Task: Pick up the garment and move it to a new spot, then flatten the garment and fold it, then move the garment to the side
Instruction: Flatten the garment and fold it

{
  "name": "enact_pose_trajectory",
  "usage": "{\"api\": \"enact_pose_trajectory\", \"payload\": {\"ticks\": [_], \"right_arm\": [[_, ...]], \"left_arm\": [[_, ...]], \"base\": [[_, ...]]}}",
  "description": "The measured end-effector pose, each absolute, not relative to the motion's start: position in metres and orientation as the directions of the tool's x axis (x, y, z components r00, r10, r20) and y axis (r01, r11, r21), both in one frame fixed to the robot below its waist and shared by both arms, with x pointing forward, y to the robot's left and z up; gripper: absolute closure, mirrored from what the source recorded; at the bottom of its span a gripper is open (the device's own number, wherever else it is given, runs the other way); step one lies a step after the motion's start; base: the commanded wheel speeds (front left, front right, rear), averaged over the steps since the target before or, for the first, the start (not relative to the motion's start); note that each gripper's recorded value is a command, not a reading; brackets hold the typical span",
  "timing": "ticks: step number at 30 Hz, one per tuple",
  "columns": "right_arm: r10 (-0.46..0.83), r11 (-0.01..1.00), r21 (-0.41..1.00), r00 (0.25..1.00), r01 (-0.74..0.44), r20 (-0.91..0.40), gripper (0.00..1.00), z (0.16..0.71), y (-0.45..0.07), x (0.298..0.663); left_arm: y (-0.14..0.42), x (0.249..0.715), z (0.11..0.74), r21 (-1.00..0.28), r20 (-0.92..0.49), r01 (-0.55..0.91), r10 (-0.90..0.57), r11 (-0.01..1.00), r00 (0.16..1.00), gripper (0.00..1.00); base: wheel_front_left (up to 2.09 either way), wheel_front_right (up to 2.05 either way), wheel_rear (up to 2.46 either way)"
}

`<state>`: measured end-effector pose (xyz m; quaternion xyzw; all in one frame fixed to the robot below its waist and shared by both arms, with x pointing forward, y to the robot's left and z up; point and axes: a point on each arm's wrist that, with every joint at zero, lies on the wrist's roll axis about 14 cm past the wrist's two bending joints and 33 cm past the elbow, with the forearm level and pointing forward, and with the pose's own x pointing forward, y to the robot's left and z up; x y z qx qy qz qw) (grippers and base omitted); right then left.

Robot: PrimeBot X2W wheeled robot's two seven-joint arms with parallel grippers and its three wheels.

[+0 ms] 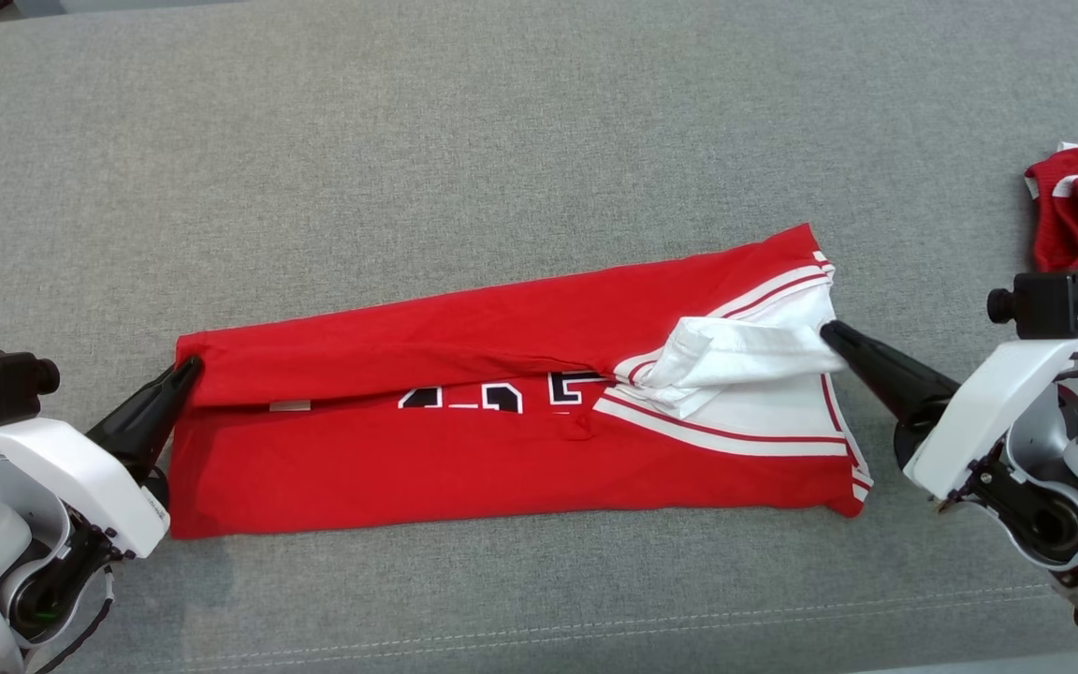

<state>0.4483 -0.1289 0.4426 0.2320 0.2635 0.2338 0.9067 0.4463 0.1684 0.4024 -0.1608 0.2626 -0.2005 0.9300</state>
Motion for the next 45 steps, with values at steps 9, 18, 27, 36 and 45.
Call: {"api": "enact_pose_trajectory", "payload": {"ticks": [9,18,27,36,45], "right_arm": [[0.553,0.776,0.568,0.728,-0.274,-0.405,1.00,0.433,-0.129,0.431],[0.550,0.771,0.583,0.729,-0.257,-0.407,1.00,0.434,-0.130,0.419],[0.523,0.777,0.590,0.746,-0.219,-0.412,0.00,0.429,-0.138,0.418],[0.375,0.823,0.545,0.873,-0.158,-0.313,0.00,0.442,-0.174,0.441],[0.338,0.842,0.512,0.907,-0.172,-0.252,0.00,0.440,-0.159,0.452]], "left_arm": [[0.168,0.438,0.399,-0.405,-0.436,0.287,-0.460,0.868,0.774,1.00],[0.171,0.429,0.401,-0.394,-0.442,0.286,-0.452,0.874,0.774,1.00],[0.188,0.429,0.389,-0.344,-0.480,0.253,-0.401,0.904,0.780,0.00],[0.206,0.442,0.409,-0.270,-0.381,0.222,-0.315,0.937,0.869,0.00],[0.206,0.429,0.430,-0.264,-0.254,0.157,-0.226,0.952,0.940,0.00]], "base": [[0.00,0.00,0.00],[0.00,0.00,0.00],[0.00,0.00,0.00],[0.00,0.00,0.00],[0.00,0.00,0.00]]}}
